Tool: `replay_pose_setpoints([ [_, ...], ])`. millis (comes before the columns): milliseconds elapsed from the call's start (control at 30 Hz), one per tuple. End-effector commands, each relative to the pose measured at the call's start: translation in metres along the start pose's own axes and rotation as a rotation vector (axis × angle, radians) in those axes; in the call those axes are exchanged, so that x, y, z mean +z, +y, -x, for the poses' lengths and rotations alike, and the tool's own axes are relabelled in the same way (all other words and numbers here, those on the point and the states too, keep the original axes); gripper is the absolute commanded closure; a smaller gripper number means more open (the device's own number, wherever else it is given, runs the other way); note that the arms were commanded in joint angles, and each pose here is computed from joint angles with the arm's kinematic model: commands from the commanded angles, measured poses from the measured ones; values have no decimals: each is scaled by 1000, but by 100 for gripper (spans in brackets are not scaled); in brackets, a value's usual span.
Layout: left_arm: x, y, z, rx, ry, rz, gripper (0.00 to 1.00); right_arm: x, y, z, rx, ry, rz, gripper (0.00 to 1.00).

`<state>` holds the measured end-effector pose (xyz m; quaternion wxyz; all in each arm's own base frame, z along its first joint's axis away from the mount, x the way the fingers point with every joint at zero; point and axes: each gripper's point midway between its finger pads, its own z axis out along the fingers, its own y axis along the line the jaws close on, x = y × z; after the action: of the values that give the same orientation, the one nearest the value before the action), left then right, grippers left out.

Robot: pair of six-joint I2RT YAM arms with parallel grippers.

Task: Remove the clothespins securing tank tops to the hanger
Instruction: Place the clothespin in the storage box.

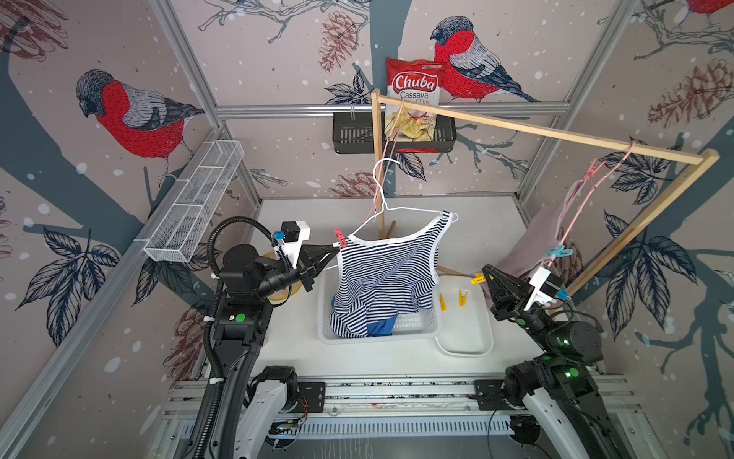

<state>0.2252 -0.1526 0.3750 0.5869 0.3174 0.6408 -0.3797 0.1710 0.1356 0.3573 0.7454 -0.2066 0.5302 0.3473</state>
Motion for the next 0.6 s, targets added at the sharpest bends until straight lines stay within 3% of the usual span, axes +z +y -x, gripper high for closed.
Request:
replay_pose_setpoints([
  [0, 0, -6, 11, 49, -35, -33, 100, 0, 6, 8, -36, -5, 22, 100],
  [167, 1, -4, 13, 55, -40, -30, 100, 5, 13, -5, -17, 47, 68, 100],
  [567, -5, -13, 15, 67, -49, -29, 100, 18, 15, -45, -7, 170, 11, 100],
])
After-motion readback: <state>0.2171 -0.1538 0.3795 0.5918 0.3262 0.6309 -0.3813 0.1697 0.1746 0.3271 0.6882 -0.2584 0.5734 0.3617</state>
